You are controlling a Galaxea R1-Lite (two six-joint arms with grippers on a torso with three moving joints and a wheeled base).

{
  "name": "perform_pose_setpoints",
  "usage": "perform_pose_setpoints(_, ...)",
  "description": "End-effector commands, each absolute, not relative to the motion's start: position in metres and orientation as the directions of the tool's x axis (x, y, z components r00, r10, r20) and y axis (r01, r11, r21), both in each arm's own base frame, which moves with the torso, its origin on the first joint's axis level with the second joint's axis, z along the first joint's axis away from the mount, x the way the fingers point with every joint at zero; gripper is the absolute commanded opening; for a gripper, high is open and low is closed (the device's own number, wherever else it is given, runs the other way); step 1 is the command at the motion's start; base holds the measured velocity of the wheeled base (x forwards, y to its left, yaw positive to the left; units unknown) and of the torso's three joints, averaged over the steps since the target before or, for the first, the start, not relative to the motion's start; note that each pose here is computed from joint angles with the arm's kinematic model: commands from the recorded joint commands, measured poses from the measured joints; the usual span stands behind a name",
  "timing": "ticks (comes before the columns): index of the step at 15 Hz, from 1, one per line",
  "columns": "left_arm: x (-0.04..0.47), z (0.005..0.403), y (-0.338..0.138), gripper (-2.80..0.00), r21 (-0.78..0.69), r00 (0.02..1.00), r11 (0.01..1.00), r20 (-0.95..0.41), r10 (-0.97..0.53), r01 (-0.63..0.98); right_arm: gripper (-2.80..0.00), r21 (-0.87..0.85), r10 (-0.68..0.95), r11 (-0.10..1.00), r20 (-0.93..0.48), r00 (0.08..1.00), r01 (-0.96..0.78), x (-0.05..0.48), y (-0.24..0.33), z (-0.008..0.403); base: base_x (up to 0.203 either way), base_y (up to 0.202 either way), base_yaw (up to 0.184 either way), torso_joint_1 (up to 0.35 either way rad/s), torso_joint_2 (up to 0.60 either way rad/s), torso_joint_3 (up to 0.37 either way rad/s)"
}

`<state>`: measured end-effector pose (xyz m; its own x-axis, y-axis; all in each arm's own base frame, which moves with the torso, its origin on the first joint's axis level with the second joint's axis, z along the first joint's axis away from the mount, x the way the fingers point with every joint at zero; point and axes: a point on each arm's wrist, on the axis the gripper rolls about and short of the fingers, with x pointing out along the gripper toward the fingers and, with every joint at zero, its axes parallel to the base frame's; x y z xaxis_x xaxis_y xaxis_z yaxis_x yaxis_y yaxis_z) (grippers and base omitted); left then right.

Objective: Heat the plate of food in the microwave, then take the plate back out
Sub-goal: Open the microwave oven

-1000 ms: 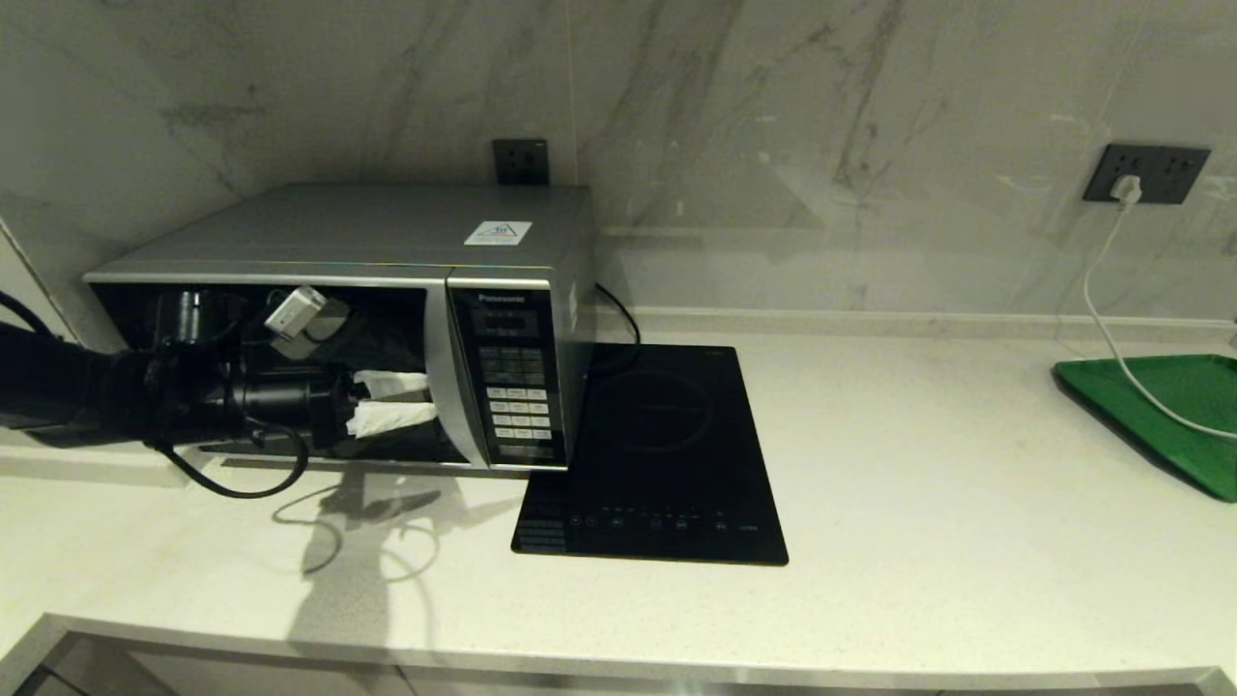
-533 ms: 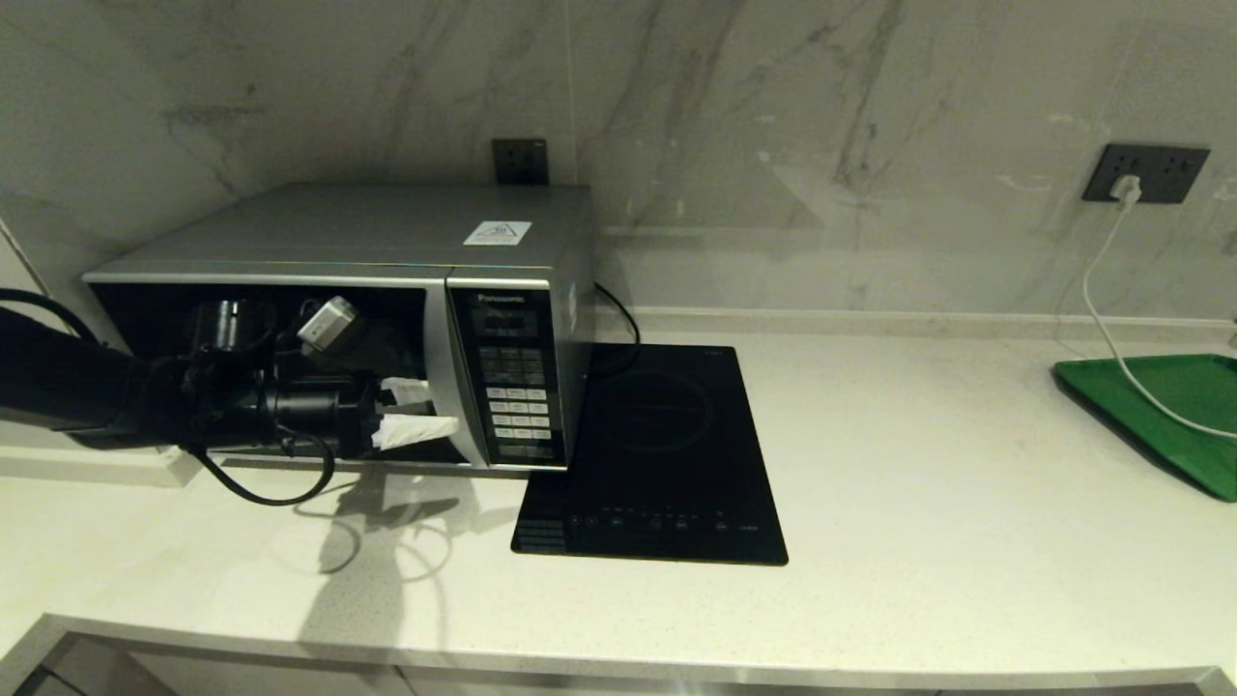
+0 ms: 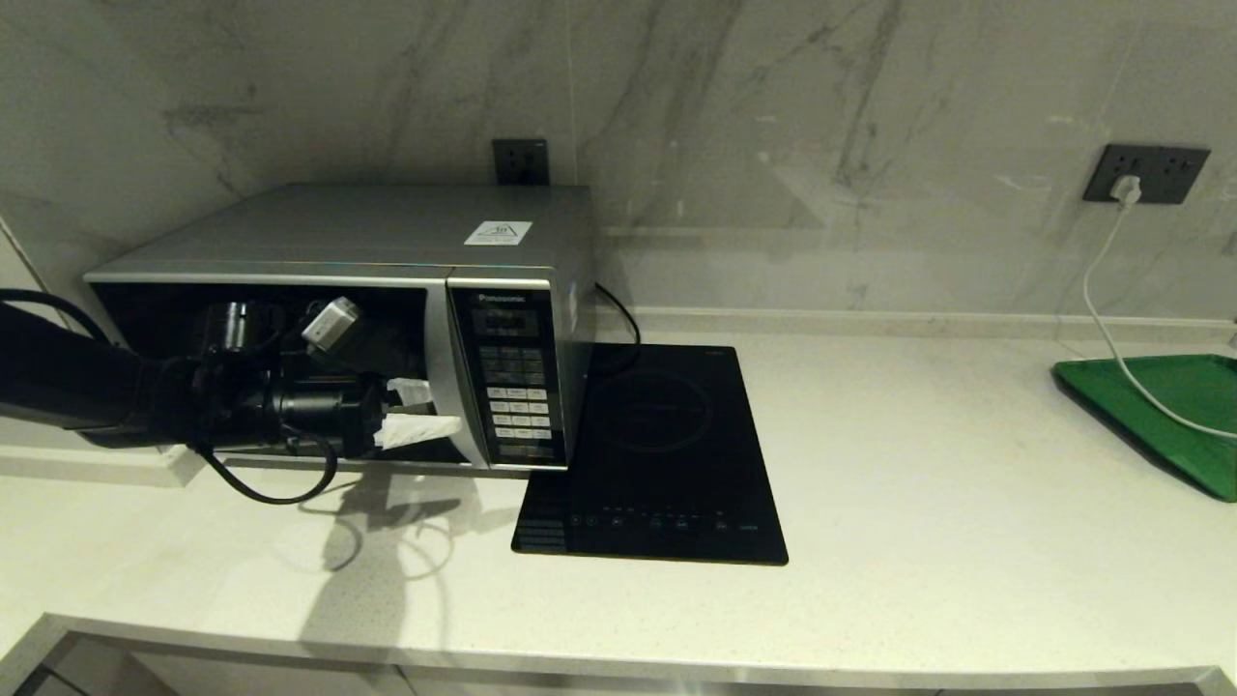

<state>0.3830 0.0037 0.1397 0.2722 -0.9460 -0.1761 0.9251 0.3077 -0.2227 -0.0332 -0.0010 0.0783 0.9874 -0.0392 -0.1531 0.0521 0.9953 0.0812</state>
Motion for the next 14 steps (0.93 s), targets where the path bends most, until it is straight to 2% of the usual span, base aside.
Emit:
perform_pose_setpoints(1, 0.379, 0.145, 0.007, 0.0, -0.245, 0.271, 0.307, -0.17, -0.947, 0.92, -2.8, 0.082, -0.038, 0.995, -0.154, 0.987, 0.051, -0.033, -0.001, 0.078, 0.0, 0.0, 0.0, 0.0, 0.0, 0.0)
perform_pose_setpoints(5, 0.344, 0.155, 0.024, 0.0, -0.483, 0.278, 0.34, -0.197, -0.94, 0.807, -2.8, 0.082, -0.039, 0.995, -0.154, 0.987, 0.052, -0.033, -0.001, 0.078, 0.0, 0.0, 0.0, 0.0, 0.0, 0.0)
perform_pose_setpoints(6, 0.341, 0.155, 0.03, 0.0, -0.499, 0.288, 0.349, -0.198, -0.937, 0.793, -2.8, 0.082, -0.038, 0.995, -0.154, 0.987, 0.051, -0.033, -0.001, 0.078, 0.0, 0.0, 0.0, 0.0, 0.0, 0.0)
perform_pose_setpoints(11, 0.346, 0.149, 0.032, 0.0, -0.492, 0.307, 0.378, -0.222, -0.926, 0.784, -2.8, 0.082, -0.039, 0.995, -0.154, 0.987, 0.052, -0.033, -0.001, 0.078, 0.0, 0.0, 0.0, 0.0, 0.0, 0.0)
perform_pose_setpoints(14, 0.361, 0.148, 0.035, 0.0, -0.359, 0.381, 0.45, -0.25, -0.89, 0.817, -2.8, 0.082, -0.038, 0.995, -0.154, 0.987, 0.051, -0.033, -0.001, 0.078, 0.0, 0.0, 0.0, 0.0, 0.0, 0.0)
